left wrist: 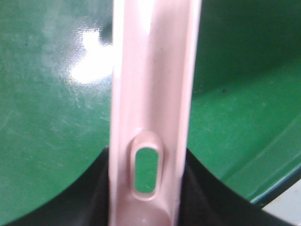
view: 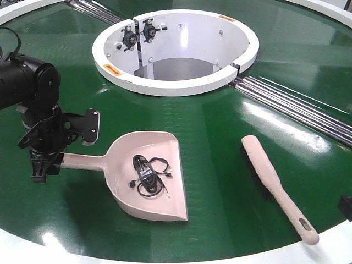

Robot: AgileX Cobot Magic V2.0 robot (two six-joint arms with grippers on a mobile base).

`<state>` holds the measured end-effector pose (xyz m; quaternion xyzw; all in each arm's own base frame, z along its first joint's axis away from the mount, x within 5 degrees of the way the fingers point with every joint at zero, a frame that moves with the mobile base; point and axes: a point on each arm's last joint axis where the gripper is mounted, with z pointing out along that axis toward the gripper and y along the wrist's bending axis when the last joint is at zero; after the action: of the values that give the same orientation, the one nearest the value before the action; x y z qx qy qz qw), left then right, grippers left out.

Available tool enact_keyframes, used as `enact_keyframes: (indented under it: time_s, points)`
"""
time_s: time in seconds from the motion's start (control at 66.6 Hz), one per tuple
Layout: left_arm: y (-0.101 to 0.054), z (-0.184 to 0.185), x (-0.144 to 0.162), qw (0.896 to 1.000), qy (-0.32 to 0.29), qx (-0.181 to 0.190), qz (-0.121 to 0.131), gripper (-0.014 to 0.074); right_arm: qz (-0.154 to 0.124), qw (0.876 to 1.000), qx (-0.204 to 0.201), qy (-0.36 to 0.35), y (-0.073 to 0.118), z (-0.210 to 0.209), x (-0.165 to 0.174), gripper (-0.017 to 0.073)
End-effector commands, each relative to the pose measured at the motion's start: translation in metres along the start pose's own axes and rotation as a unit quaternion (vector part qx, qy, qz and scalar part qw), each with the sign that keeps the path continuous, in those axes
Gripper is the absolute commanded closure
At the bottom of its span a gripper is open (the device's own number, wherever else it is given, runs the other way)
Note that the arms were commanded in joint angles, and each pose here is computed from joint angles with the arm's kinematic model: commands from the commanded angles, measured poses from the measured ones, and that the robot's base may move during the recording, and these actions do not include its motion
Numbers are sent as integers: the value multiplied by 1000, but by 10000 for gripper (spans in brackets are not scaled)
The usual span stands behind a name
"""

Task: Clean and inspect green conveyor with broom and dustpan
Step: 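Open the left gripper, release the dustpan handle, and raise the left arm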

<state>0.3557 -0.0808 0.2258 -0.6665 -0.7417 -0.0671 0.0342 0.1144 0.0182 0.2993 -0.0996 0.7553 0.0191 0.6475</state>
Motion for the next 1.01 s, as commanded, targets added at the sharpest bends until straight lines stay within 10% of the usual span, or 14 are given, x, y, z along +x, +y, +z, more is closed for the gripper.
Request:
enact_keyframes:
  time_s: [0.0, 0.24, 0.541, 0.751, 0.991]
  points:
    - [-1, -25, 2, 999, -8, -31, -6, 597, -7, 999, 10, -47, -3, -2, -15, 567]
    - [0, -25, 1, 999, -17, -42, -7, 518, -7, 999, 10, -47, -3, -2, -15, 567]
    - [1, -26, 2, 998, -16, -47, -36, 147, -7, 999, 10, -46, -3, -2, -15, 567]
    - [1, -44, 6, 987, -38, -91, -129, -61, -7, 999, 10, -46, -3, -2, -15, 567]
    - [-19, -107, 27, 947, -98, -196, -235, -24, -7, 999, 10, -46, -3, -2, -15, 567]
